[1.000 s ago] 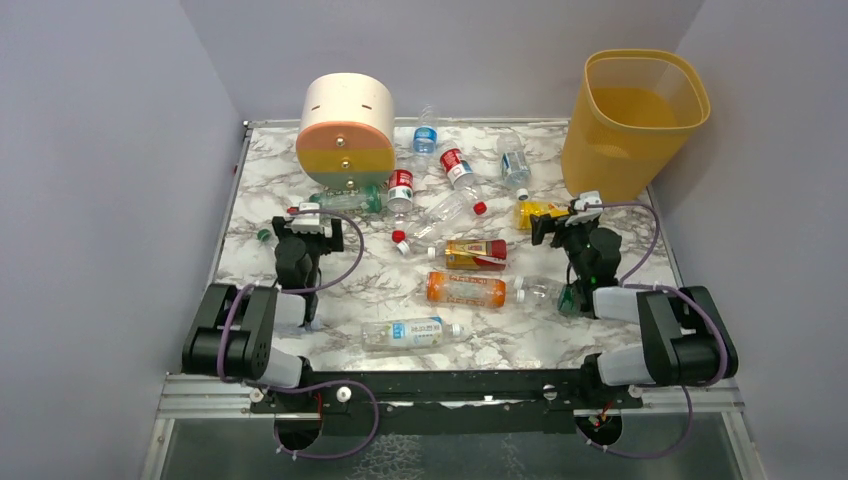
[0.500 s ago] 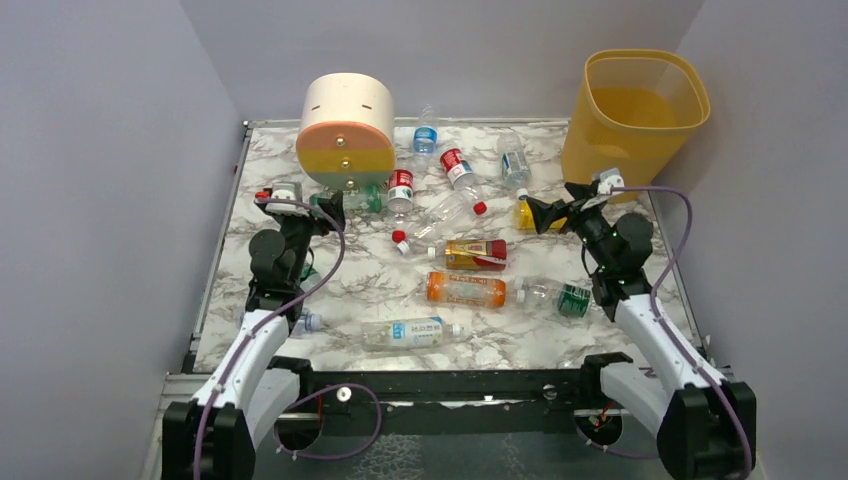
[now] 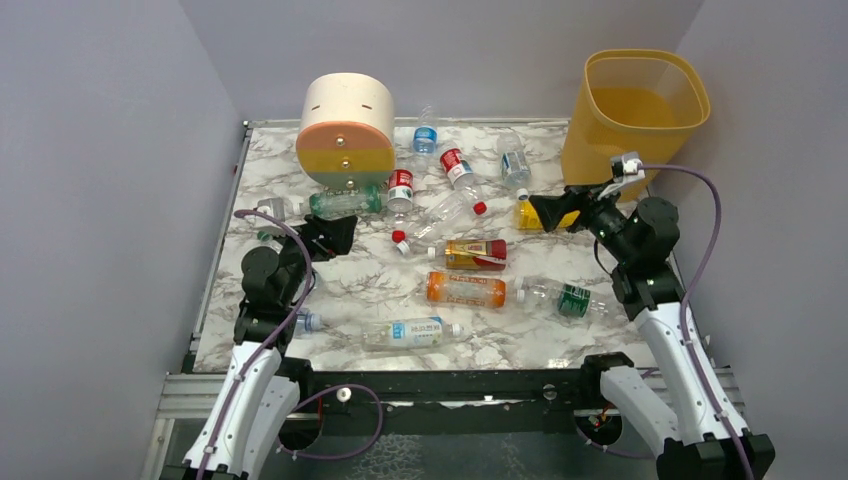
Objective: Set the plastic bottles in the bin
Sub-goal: Pick up the plastic bottle at the center of the board.
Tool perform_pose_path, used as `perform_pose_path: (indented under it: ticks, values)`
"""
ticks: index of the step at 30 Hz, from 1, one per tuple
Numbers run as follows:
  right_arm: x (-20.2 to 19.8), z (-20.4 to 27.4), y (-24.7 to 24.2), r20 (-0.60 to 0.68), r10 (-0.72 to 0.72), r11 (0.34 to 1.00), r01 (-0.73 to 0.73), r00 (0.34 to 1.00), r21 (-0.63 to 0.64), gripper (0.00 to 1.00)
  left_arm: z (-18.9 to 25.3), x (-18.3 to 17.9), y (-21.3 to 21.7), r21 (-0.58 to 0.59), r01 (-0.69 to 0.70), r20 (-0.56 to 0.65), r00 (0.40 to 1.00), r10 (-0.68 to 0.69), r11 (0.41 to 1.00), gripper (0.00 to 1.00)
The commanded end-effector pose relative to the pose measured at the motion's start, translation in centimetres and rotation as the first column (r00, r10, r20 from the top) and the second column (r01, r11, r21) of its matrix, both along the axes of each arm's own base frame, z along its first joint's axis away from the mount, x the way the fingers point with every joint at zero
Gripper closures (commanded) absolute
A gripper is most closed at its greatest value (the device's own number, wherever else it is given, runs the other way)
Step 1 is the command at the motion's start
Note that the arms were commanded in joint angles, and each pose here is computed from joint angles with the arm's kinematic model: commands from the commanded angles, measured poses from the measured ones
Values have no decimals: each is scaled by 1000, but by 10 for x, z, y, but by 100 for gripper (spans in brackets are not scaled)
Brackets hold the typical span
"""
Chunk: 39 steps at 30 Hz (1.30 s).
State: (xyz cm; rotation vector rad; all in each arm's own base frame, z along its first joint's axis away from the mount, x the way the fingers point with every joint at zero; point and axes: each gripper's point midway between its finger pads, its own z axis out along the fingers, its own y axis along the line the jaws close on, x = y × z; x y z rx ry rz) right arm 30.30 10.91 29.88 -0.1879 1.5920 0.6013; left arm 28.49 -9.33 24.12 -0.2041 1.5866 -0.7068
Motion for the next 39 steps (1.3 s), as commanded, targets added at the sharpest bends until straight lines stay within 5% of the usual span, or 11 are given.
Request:
perform_pose_path:
  ticks: [1, 7, 12, 16, 26, 39]
  values:
    - [0, -3, 2, -169, 4, 1000, -2, 986, 11, 1, -9, -14, -22, -136, 99, -134, 984, -117, 986, 1]
    - [15, -8, -14, -294, -113, 993, 119, 949, 2, 1, -1, -20, -42, -55, 258, -127, 956, -263, 965, 1]
    - [10, -19, -60, -413, -400, 891, 453, 818, 36, 1, 23, -30, -55, -65, 353, -26, 934, -355, 933, 1]
    - [6, -5, -37, -360, -269, 948, 312, 893, 65, 1, 23, -33, -74, -114, 483, -25, 872, -489, 868, 1]
    - [-7, -73, -12, -628, -130, 981, 190, 767, 29, 1, 15, -44, -88, -249, 563, -42, 806, -590, 788, 1]
    - [-50, -51, -5, -582, -47, 997, 74, 812, 22, 1, 20, -67, -97, -366, 614, -89, 724, -684, 699, 1]
